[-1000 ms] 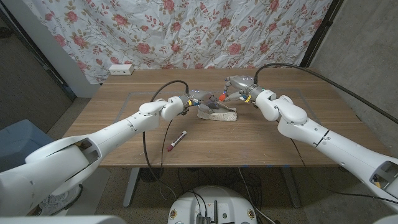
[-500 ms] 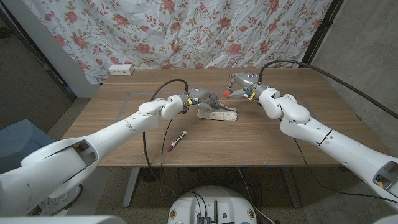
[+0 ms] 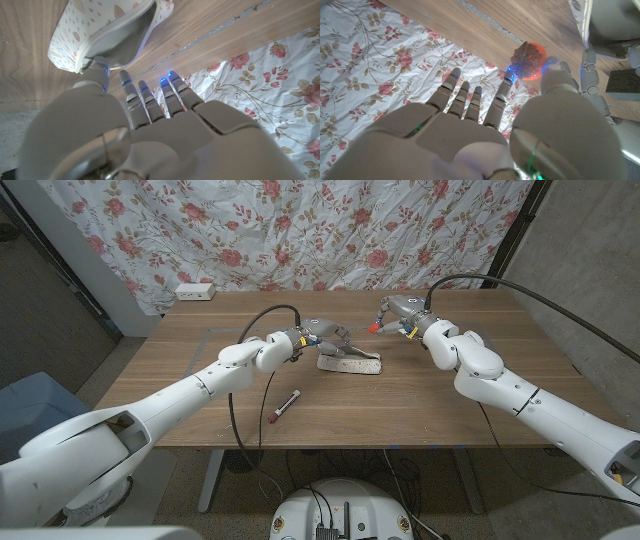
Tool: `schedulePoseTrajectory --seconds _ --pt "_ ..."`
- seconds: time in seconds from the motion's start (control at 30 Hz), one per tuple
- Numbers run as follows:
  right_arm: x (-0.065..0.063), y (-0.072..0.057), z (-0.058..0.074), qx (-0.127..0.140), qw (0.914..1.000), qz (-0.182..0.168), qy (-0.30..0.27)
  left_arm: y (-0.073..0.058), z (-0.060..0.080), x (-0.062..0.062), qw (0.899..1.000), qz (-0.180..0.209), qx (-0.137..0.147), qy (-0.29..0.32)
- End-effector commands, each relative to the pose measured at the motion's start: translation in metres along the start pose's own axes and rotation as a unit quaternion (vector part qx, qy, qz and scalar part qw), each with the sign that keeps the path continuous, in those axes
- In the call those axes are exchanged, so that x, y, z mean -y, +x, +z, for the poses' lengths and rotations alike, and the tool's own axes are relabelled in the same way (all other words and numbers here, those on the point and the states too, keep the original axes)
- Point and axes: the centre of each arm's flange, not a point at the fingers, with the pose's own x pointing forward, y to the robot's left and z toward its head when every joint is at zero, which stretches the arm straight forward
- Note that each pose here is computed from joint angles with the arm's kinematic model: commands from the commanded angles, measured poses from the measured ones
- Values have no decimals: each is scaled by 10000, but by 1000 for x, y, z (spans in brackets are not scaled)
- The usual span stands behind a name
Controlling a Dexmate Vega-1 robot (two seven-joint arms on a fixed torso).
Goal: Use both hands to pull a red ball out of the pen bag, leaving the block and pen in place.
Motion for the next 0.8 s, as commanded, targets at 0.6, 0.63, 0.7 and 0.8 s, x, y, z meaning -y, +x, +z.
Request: schedulePoseTrajectory --seconds 0.6,0.63,0.7,0.8 --pt "-20 -5 -53 -613 9979 209 7 -30 -20 -20 9893 822 -402 -1136" --pt "-21 -5 -54 -626 9978 203 13 -31 -22 -20 9884 846 -410 -1192" --pt "-23 -5 -56 -657 9976 215 7 -33 -25 -20 9869 878 -407 -1293" --pt "-27 -5 -58 -656 9976 225 -42 -35 -29 -21 9846 939 -371 -1425"
